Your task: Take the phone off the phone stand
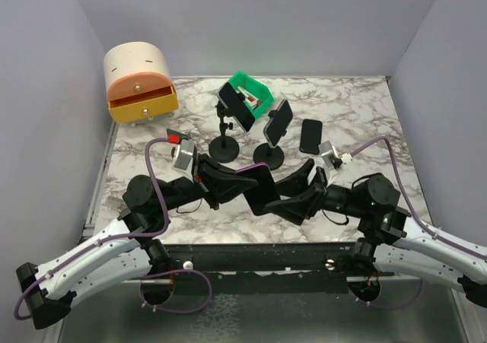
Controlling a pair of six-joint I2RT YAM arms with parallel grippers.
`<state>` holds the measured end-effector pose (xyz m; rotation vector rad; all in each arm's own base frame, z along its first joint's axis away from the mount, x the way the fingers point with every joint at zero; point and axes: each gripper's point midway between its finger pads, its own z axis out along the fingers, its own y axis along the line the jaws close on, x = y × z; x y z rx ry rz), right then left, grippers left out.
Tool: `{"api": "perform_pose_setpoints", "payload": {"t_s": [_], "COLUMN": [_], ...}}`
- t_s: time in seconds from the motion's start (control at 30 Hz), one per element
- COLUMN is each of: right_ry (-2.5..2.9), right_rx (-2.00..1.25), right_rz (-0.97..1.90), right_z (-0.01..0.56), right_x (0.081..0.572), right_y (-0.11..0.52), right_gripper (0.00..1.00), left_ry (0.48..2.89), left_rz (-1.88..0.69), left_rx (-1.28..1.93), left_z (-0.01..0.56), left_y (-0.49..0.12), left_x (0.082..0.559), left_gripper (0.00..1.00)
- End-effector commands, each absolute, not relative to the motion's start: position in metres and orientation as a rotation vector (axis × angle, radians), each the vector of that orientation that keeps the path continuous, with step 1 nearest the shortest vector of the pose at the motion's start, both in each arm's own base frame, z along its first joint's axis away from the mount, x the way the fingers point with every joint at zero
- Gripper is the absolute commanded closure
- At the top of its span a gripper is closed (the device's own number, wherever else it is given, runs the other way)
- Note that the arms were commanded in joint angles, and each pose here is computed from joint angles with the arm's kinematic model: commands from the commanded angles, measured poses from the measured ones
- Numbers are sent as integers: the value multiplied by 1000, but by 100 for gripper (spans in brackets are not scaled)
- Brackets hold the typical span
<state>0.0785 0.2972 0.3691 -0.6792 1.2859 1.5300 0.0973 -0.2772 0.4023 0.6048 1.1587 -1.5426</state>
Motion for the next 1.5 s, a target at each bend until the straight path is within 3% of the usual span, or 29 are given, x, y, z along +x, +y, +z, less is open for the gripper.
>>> {"api": "perform_pose_setpoints", "payload": {"t_s": [0.0, 0.17, 0.53, 0.57, 0.67, 0.83, 0.87, 1.27, 1.47], "right_ry": [1386, 1462, 1414, 1404, 1373, 1394, 1405, 1544, 1539], "right_rx": [-762, -806, -815, -814, -793, -743, -725, -419, -289], "right_rz": [1494, 1431, 1463, 1462, 1436, 1299, 1262, 694, 477], "right_z": [355, 341, 349, 351, 362, 379, 382, 412, 430], "right_x": [72, 74, 71, 71, 74, 93, 99, 202, 243], "right_y": [294, 293, 295, 295, 291, 280, 278, 255, 242], "right_gripper": [38, 44, 100, 100, 100, 100, 100, 100, 100], "left_ry": [1068, 1054, 1045, 1045, 1033, 1049, 1066, 1259, 1283], "left_rz": [-1552, -1581, -1609, -1602, -1566, -1458, -1423, -858, -748], "left_rx": [617, 635, 640, 631, 604, 510, 482, 268, 230], "left_z": [422, 427, 429, 428, 425, 413, 409, 350, 331], "left_y": [-269, -268, -265, -264, -259, -241, -237, -175, -161], "left_x": [88, 81, 76, 77, 80, 93, 98, 167, 178], "left_gripper": [100, 100, 100, 93, 41, 4, 1, 1, 1]}}
